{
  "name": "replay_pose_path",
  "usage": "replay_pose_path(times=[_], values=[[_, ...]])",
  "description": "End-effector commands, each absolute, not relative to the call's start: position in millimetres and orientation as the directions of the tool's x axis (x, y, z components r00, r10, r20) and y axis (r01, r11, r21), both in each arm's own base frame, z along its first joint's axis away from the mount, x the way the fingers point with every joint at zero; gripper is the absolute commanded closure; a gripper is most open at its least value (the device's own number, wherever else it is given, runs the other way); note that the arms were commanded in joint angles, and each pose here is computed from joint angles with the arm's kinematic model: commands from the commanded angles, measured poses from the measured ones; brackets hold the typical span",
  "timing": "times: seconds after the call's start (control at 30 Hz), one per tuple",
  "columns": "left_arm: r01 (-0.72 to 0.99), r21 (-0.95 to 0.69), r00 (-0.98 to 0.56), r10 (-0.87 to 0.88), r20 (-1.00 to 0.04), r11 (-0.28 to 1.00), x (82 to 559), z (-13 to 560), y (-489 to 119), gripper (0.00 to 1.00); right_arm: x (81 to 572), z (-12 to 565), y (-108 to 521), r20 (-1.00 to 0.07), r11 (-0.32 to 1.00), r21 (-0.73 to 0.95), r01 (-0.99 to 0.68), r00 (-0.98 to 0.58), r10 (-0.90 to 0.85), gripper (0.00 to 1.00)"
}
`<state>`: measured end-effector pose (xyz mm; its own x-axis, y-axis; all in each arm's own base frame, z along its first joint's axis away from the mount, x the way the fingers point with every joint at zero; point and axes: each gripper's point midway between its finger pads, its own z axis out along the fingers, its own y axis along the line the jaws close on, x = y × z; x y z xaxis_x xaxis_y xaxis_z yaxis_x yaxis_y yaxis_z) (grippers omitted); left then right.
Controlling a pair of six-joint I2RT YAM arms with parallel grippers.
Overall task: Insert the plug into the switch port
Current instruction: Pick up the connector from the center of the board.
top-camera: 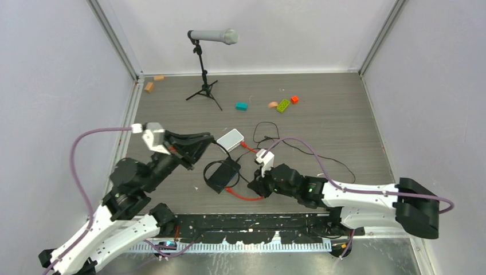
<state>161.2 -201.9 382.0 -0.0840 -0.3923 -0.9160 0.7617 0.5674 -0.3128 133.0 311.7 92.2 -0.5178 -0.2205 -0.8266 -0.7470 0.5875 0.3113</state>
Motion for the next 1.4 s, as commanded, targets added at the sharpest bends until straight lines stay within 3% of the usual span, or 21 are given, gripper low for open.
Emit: replay_pose_path(times=[0.0, 0.3, 0.53, 0.8, 1.1, 1.37], values=[[0.760, -0.248, 0.058, -0.443, -0.895, 0.601, 146, 437, -169, 1.00, 155, 114, 288, -0.869, 0.688, 0.205, -0.696, -0.453, -0.199, 0.96], [0.748, -0.200, 0.172, -0.476, -0.862, 0.633, 117, 479, -123, 1.00, 198, 123, 217, -0.901, 0.920, 0.037, -0.389, -0.412, -0.138, 1.00], [0.720, -0.185, 0.220, -0.473, -0.853, 0.669, 105, 487, -98, 1.00, 222, 142, 159, -0.927, 0.995, -0.011, -0.099, -0.372, -0.048, 1.00], [0.614, -0.231, 0.231, -0.452, -0.862, 0.755, 110, 478, -65, 1.00, 257, 159, 104, -0.925, 0.986, 0.087, 0.140, -0.356, 0.132, 1.00], [0.340, -0.336, 0.175, -0.410, -0.895, 0.878, 133, 451, -19, 1.00, 298, 184, 38, -0.915, 0.911, 0.208, 0.357, -0.259, 0.310, 1.00], [0.098, -0.326, 0.119, -0.336, -0.934, 0.940, 147, 423, 13, 1.00, 322, 187, -20, -0.893, 0.833, 0.255, 0.492, -0.210, 0.398, 1.00]])
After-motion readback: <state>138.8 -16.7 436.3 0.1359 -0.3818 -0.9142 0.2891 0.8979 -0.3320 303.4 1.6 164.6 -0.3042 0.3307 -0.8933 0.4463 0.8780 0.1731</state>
